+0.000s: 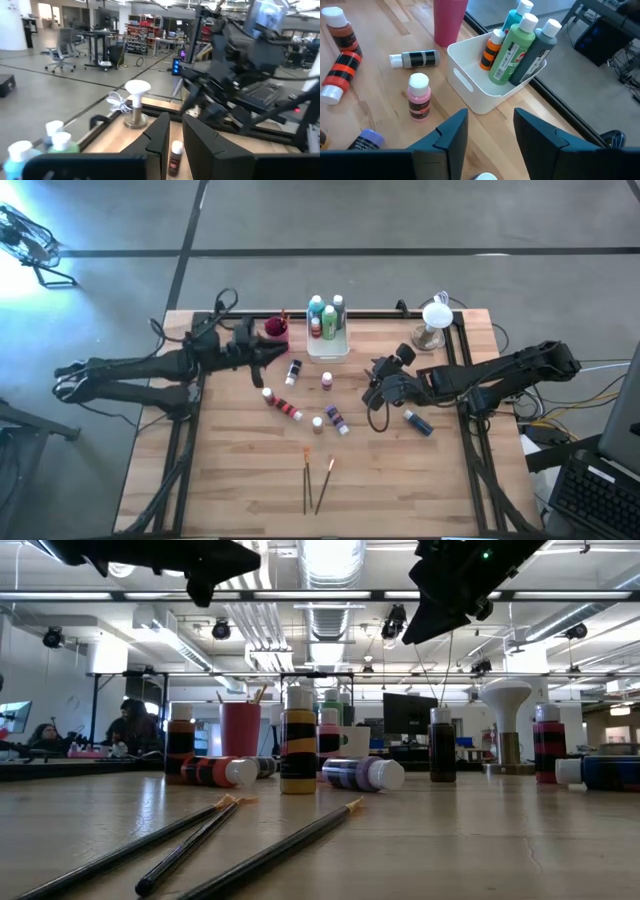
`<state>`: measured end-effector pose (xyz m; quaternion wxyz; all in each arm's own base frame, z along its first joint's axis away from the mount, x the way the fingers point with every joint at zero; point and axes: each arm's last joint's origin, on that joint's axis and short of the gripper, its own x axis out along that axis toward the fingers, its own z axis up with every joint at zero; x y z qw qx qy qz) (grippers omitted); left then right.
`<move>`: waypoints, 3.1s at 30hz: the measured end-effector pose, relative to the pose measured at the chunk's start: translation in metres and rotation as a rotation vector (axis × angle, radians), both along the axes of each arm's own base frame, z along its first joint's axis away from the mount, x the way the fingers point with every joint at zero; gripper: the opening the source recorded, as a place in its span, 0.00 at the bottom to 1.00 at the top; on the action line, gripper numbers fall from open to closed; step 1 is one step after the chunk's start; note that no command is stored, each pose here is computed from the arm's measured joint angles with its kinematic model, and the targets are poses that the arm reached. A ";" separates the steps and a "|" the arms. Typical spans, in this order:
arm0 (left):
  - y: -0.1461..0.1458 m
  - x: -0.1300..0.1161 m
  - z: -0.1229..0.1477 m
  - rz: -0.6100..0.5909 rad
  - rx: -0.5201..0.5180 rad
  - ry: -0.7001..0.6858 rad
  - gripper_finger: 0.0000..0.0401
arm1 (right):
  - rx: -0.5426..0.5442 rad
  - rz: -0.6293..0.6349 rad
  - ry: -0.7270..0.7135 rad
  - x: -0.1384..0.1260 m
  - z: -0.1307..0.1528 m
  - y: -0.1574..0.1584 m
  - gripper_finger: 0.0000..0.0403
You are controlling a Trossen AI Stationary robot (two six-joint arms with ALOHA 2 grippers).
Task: Pick & Place Paint Supplies
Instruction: Put the gold paint brush into the pink cup
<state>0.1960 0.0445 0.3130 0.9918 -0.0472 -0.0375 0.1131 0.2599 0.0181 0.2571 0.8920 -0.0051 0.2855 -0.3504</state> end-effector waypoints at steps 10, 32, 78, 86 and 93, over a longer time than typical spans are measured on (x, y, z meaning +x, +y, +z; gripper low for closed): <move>-0.027 0.009 -0.007 -0.088 0.035 0.044 0.14 | -0.002 0.001 0.001 0.000 0.000 0.000 0.29; -0.070 0.000 -0.033 -0.003 -0.029 0.300 0.13 | -0.001 0.002 0.002 0.001 -0.001 0.000 0.13; -0.116 0.017 -0.092 -0.163 -0.391 0.666 0.41 | 0.247 0.726 -0.040 0.009 0.016 0.026 0.41; -0.127 0.041 -0.113 -0.146 -0.494 0.642 0.41 | 0.246 0.705 0.021 0.005 0.011 0.025 0.34; -0.133 0.057 -0.136 -0.087 -0.634 0.646 0.41 | 0.255 0.698 0.073 0.002 0.007 0.024 0.30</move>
